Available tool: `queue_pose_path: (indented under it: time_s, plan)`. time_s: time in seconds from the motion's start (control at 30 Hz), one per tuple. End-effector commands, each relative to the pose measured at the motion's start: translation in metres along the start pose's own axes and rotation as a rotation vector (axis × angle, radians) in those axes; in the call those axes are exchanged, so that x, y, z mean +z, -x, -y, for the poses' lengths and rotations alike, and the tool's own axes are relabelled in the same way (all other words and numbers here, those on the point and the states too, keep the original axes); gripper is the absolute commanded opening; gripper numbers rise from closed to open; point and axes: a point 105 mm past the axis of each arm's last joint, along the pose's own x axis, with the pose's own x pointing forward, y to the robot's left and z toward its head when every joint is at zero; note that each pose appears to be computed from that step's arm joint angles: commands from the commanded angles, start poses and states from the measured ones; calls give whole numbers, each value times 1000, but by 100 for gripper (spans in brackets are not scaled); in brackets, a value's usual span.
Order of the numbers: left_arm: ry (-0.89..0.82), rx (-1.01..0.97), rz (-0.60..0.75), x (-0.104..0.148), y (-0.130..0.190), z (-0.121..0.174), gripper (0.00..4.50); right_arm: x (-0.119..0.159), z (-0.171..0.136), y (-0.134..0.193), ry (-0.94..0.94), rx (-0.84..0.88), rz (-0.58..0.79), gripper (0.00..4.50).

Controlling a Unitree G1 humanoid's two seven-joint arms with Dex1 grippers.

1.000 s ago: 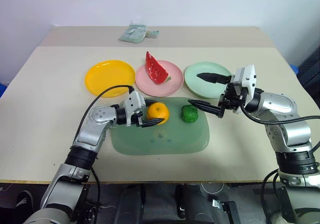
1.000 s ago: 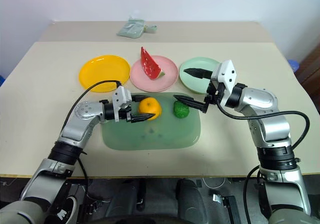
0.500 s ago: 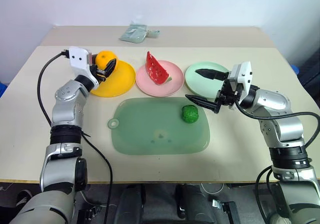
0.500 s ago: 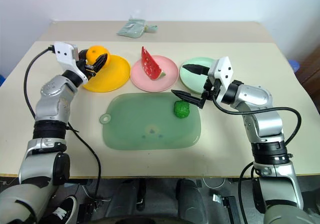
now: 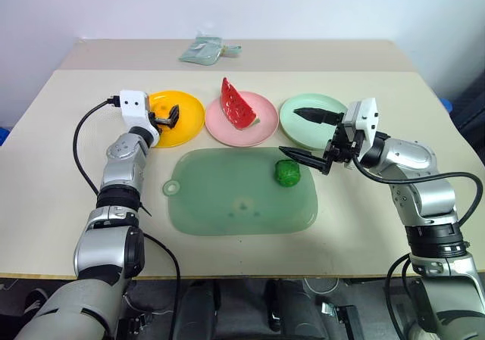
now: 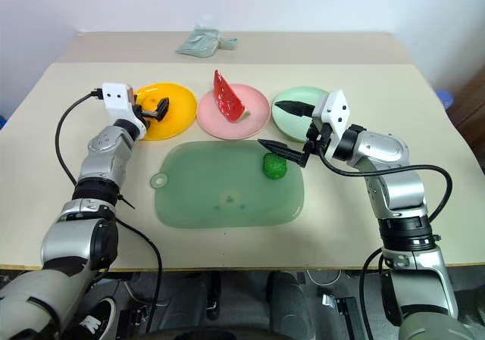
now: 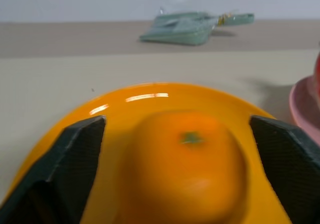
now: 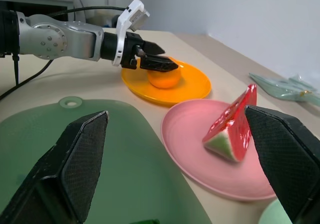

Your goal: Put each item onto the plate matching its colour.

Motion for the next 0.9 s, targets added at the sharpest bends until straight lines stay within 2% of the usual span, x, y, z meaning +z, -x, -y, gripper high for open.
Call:
queue_pose_path:
  time_s: [0.03, 0.17, 0.23, 0.33, 0.4, 0.5, 0.6, 0.77, 0.9]
  plan:
    - [-43, -10, 97, 30, -1, -3, 447, 11, 2, 3, 48, -13, 20, 450]
    - [-19, -211, 233, 63, 8, 22, 447, 8, 0, 4, 31, 1, 0, 450]
    - [-45, -374, 284, 79, 24, 36, 447, -2, -1, 4, 0, 8, -54, 450]
    - [-40, -509, 357, 98, 45, 42, 447, -15, -6, 5, -13, 40, -127, 450]
    - [-78, -655, 333, 97, 63, 50, 447, -21, -8, 3, -66, 47, -149, 450]
    - [-44, -944, 167, 73, 103, 61, 447, -34, -15, -1, -102, 80, -214, 450]
    - [-28, -1093, 50, 61, 132, 69, 447, -48, -20, -5, -72, 84, -262, 450]
    - [-91, -1156, -6, 56, 149, 76, 447, -66, -22, -8, -85, 69, -314, 450]
    - [-108, -1148, 29, 58, 151, 78, 447, -90, -21, -1, -69, 68, -426, 450]
